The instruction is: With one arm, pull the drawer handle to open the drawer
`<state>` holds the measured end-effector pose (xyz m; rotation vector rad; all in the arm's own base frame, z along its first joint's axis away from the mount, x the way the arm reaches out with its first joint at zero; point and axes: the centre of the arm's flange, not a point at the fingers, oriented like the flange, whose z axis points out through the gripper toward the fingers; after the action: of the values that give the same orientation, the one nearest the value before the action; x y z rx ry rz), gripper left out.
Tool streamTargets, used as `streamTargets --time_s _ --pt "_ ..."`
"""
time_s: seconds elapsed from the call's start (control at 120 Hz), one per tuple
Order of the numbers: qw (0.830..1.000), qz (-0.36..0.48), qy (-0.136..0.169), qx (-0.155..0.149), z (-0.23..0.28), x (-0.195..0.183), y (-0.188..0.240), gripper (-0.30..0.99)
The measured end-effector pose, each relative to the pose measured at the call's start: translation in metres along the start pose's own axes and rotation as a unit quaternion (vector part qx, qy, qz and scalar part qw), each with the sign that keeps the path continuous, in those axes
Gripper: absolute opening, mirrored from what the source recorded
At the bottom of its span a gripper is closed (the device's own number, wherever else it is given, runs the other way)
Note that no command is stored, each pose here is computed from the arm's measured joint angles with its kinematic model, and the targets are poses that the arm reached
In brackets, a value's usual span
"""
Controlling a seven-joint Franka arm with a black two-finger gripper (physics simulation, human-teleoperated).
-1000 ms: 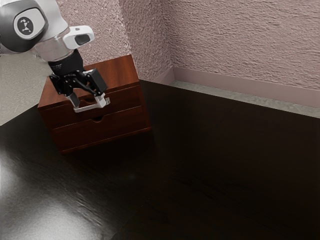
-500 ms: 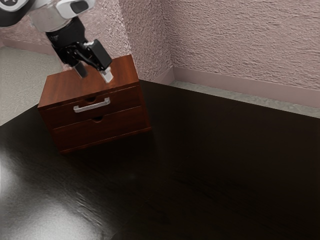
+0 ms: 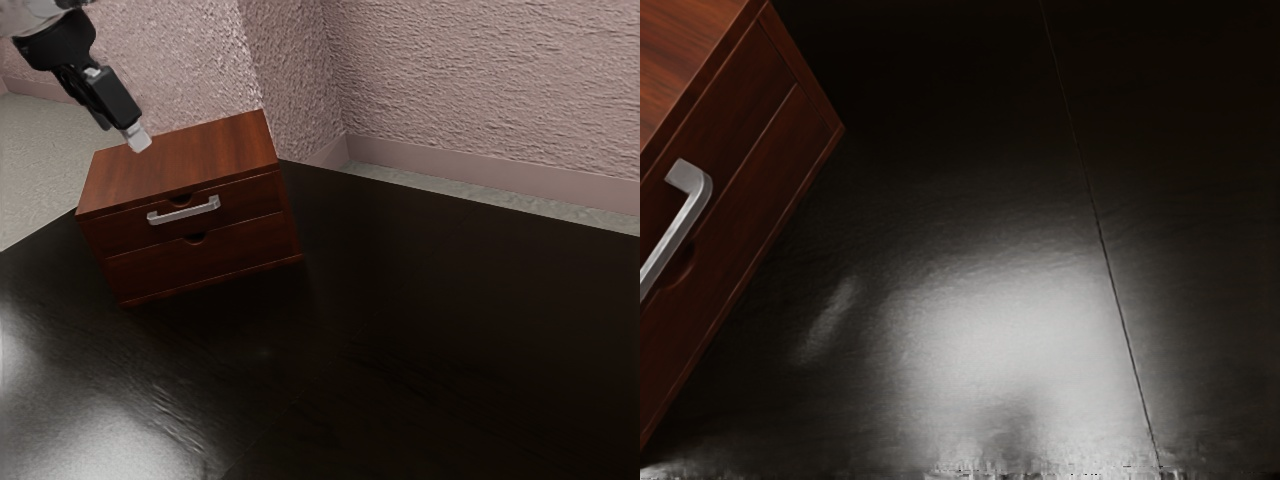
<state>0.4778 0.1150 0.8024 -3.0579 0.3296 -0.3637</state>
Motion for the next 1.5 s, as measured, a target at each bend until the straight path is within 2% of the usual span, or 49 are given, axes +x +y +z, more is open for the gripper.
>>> streamTargets --time_s 0.067,0.175,0.333,0.425,0.542,0.633,0.717,0.925,1.075,1.258,1.5 --pt "1.0 0.023 -0.012 -0.004 0.014 0.008 0.004 0.67" --pt "0.997 0.076 -0.016 -0.001 0.063 0.037 0.001 0.67" --pt "0.989 0.149 0.006 0.017 0.111 0.072 -0.003 0.67" --pt "0.982 0.181 0.019 0.041 0.121 0.081 -0.016 0.67" --pt "0.974 0.206 0.02 0.087 0.119 0.074 -0.051 0.67" --pt "0.969 0.224 0.012 0.106 0.123 0.068 -0.07 0.67" --pt "0.962 0.249 0.001 0.11 0.141 0.069 -0.071 0.64" --pt "0.951 0.285 -0.004 0.117 0.176 0.061 -0.081 0.49" --pt "0.955 0.268 -0.006 0.126 0.181 0.047 -0.104 0.46" --pt "0.957 0.262 -0.006 0.126 0.192 0.052 -0.103 0.37" --pt "0.964 0.23 -0.026 0.131 0.212 0.045 -0.125 0.29"
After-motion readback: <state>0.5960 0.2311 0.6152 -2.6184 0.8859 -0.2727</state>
